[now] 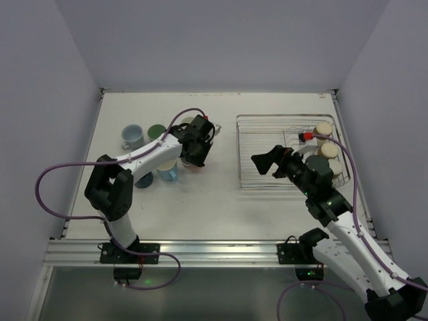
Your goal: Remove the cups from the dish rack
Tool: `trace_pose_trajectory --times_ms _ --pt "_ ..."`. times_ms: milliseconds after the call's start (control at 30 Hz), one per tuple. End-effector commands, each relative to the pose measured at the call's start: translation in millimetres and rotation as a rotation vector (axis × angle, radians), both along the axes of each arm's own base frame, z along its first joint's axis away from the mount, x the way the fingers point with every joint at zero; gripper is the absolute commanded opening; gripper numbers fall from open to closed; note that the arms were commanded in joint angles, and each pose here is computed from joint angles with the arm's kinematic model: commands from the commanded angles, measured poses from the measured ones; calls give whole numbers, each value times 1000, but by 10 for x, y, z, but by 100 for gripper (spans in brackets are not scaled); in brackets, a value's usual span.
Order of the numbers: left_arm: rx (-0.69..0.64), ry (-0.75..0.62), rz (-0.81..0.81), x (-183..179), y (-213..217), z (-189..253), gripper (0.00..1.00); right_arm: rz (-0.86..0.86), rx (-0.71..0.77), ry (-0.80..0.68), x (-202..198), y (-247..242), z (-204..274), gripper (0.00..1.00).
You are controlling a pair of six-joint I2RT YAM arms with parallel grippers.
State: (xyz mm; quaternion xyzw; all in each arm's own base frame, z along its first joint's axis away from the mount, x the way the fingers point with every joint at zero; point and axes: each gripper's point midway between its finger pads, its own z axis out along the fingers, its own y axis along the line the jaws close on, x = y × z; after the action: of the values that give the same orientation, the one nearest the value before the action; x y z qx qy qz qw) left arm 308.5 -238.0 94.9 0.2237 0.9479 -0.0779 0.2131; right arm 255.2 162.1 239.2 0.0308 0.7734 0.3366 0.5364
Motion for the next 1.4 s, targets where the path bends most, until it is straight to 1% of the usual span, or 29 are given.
trace_pose_trajectory --times_ms 0,100,367,467,500,567,600,633,667,700,733,767,800,833,867,900,933,967,1000,1033,1067,1100,1133,1167,1200,1233,1267,1300,1367 --pt "35 -33 -29 92 -23 68 1 -23 -28 -26 10 -71 45 99" --pt "45 -25 -24 103 -19 16 14 -34 -36 -32 8 -97 56 99" --pt "42 -31 -18 109 -19 -20 29 -57 -51 -35 -3 -157 107 99" --pt "29 -48 -17 128 -35 33 40 -86 -58 -33 6 -210 148 99" --pt "24 -54 -16 132 -38 62 47 -99 -61 -34 9 -234 170 99" --pt "-7 -90 -10 163 -57 214 56 -168 -79 -24 51 -353 156 99" --pt "-22 -108 -6 173 -66 285 66 -221 -89 -27 83 -442 161 98" --pt "-55 -144 -4 186 -85 448 69 -244 -98 -24 99 -485 146 96" --pt "-79 -174 -2 208 -102 559 75 -271 -104 -26 122 -539 153 94" --pt "-105 -199 -2 220 -128 679 78 -292 -112 -22 143 -577 141 90" --pt "-139 -214 -4 209 -155 790 80 -317 -119 -18 167 -625 132 83" --pt "-206 -274 -12 200 -195 1067 82 -374 -138 -6 202 -741 101 80" --pt "-244 -302 -17 180 -213 1204 83 -406 -155 9 234 -801 66 79" --pt "-328 -349 -33 83 -223 1516 84 -437 -179 34 240 -873 -2 75" --pt "-398 -399 -54 49 -275 1733 84 -506 -199 48 264 -1020 -32 74" --pt "-440 -413 -70 -35 -275 1797 85 -545 -212 63 270 -1106 -66 72" --pt "-536 -461 -103 -222 -260 2110 86 -579 -228 87 258 -1184 -129 70" --pt "-593 -505 -119 -291 -253 2281 87 -652 -244 91 257 -1343 -138 68" --pt "-617 -490 -142 -407 -242 2217 87 -695 -258 104 241 -1440 -175 68" --pt "-674 -532 -151 -574 -154 2406 88 -735 -272 111 217 -1536 -191 68" --pt "-708 -560 -166 -651 -129 2478 88 -790 -282 115 206 -1669 -194 67" --pt "-711 -533 -184 -752 -110 2323 89 -839 -291 117 189 -1778 -197 67" --pt "-741 -568 -195 -880 -24 2417 89 -864 -294 130 172 -1840 -215 67" --pt "-746 -579 -199 -939 20 2403 89 -892 -290 136 170 -1915 -216 68" --pt "-732 -565 -200 -987 60 2257 89 -914 -299 138 164 -1966 -222 70" --pt "-742 -602 -208 -1069 142 2308 90 -936 -319 152 144 -2022 -252 71" --pt "-742 -608 -210 -1112 177 2282 90 -975 -335 173 136 -2121 -289 73" --pt "-729 -598 -211 -1143 205 2154 91 -1002 -343 181 124 -2185 -291 75" --pt "-734 -627 -222 -1235 284 2146 91 -1064 -357 220 92 -2365 -346 77"
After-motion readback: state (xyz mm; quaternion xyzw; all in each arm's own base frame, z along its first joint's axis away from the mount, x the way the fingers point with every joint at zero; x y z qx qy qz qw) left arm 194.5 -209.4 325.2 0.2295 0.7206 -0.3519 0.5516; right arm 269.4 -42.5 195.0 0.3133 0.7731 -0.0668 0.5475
